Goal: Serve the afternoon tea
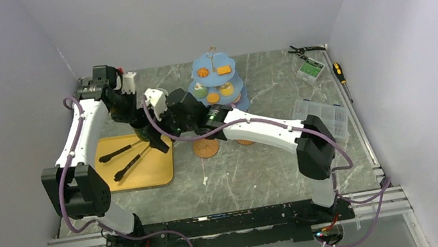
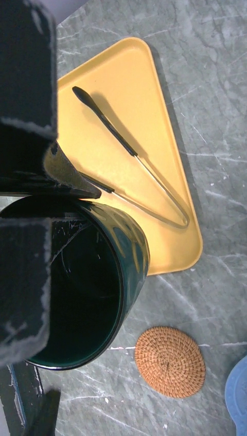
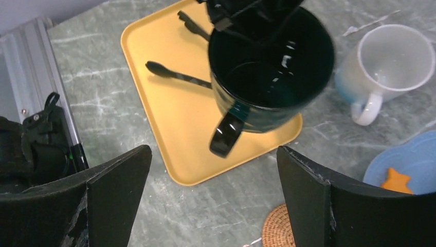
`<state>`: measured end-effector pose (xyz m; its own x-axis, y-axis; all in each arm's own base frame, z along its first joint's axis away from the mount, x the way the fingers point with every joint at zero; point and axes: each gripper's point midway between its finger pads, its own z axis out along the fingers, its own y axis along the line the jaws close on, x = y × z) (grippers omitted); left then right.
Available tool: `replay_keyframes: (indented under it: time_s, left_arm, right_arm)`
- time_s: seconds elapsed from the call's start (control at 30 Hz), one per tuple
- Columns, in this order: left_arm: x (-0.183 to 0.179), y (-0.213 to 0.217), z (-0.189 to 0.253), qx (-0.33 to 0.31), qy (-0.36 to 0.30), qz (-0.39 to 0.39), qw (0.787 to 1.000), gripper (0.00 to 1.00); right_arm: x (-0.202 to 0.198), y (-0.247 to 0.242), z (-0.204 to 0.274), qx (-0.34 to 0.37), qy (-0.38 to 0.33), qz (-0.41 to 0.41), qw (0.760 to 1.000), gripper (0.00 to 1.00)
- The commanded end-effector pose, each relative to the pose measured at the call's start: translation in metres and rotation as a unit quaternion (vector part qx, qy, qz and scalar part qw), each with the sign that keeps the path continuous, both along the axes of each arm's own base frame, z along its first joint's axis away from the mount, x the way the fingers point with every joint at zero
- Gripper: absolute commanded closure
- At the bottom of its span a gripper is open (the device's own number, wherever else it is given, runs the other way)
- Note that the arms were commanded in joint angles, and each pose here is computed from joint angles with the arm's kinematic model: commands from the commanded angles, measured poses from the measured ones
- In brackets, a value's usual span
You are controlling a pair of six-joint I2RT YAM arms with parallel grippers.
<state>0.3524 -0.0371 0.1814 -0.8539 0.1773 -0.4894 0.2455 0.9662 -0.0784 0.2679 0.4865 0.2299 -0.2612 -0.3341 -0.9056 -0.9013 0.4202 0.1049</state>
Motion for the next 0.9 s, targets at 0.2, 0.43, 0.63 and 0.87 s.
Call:
replay_keyframes:
  time_s: [0.2, 0.43, 0.63, 0.87]
  left_arm:
    - [-0.001, -0.027, 0.037, -0.019, -0.064, -0.009, 0.998, 0.97]
    - [-0.006, -0.033, 0.042, -0.024, -0.072, -0.014, 0.997, 0.97]
    - [-0.011, -0.040, 0.041, -0.026, -0.074, -0.013, 0.997, 0.97]
    - [-0.018, -0.053, 0.040, -0.042, -0.076, -0.004, 0.996, 0.97]
  right_arm:
    - [0.017, 0.011, -0.017, -0.082, -0.036, -0.021, 0.996, 0.19]
    - [0.029, 0.015, -0.020, -0.097, -0.048, -0.049, 0.993, 0.40]
    - [0.038, 0.014, -0.017, -0.096, -0.051, -0.078, 0.991, 0.54]
    - [0.041, 0.013, -0.024, -0.106, -0.045, -0.093, 0.989, 0.70]
